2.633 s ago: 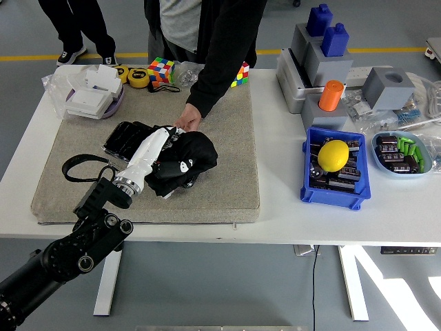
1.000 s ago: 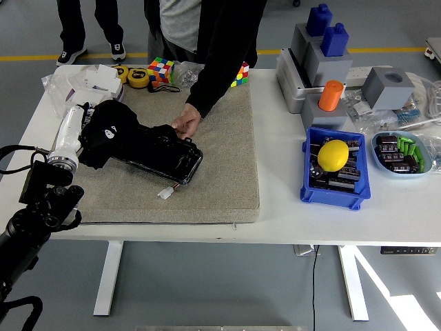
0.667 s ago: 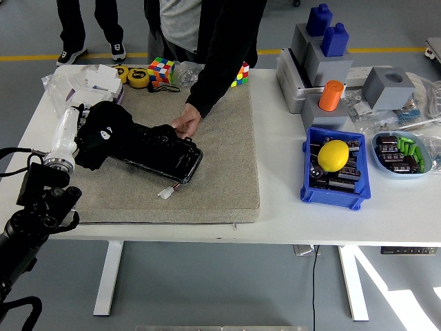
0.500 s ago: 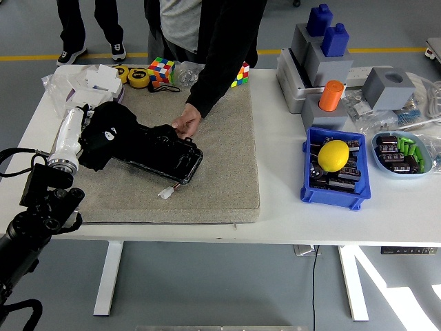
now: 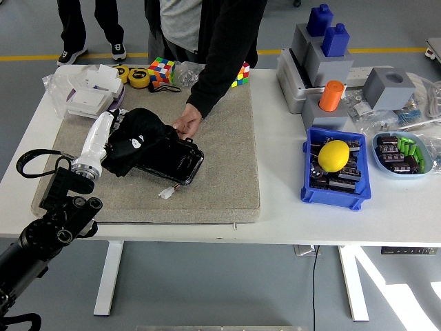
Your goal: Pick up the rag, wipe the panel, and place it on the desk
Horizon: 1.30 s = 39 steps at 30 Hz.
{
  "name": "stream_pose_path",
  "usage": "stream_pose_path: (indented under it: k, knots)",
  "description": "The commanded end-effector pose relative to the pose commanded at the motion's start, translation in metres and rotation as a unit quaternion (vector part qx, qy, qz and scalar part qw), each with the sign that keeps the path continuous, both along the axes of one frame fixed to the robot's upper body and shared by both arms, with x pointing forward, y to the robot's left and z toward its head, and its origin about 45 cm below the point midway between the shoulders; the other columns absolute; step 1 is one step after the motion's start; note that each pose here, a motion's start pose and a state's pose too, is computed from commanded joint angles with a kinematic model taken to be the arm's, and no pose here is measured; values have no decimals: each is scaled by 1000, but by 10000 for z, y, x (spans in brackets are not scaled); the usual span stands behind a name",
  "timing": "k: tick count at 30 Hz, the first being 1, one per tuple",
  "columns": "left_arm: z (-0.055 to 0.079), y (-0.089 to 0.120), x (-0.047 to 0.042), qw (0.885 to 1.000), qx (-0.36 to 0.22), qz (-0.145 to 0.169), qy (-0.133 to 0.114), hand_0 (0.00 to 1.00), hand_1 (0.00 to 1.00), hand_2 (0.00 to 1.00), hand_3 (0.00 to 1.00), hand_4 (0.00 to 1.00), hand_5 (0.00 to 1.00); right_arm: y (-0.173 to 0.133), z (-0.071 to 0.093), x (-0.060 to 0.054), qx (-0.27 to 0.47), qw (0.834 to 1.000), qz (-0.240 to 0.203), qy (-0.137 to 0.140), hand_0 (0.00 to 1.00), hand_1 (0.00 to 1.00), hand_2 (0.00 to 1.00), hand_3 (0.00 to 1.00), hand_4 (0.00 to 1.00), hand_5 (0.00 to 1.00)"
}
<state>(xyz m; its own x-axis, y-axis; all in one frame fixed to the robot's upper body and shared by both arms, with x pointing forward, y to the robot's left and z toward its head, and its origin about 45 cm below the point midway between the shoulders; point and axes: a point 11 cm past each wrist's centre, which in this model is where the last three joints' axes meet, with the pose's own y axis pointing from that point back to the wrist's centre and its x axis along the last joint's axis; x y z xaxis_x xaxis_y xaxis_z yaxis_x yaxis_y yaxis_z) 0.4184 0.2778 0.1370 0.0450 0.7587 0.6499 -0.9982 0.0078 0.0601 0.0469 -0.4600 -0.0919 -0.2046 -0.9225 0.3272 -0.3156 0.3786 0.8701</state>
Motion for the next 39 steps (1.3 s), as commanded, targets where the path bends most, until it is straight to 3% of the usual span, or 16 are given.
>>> stream_pose_path:
  k: [7, 25, 32, 39]
  knots:
    - [14, -333, -77, 999, 0, -52, -1, 234, 168, 212, 528, 560, 2, 8, 5, 38, 1, 1000, 1, -5, 559, 569, 498, 522, 893, 379]
    - [-83, -829, -306, 991, 2, -131, 12, 232, 167, 211, 529, 562, 2, 9, 10, 52, -2, 1000, 2, -12, 559, 567, 497, 522, 893, 379]
    - [-79, -884, -312, 990, 3, -138, 10, 232, 167, 211, 529, 563, 2, 12, 8, 47, -2, 1000, 2, -11, 560, 566, 498, 521, 893, 379]
    - [-84, -755, -253, 993, 9, -119, 6, 232, 165, 211, 529, 565, 2, 15, 8, 51, -2, 1000, 2, -12, 560, 566, 496, 521, 893, 379]
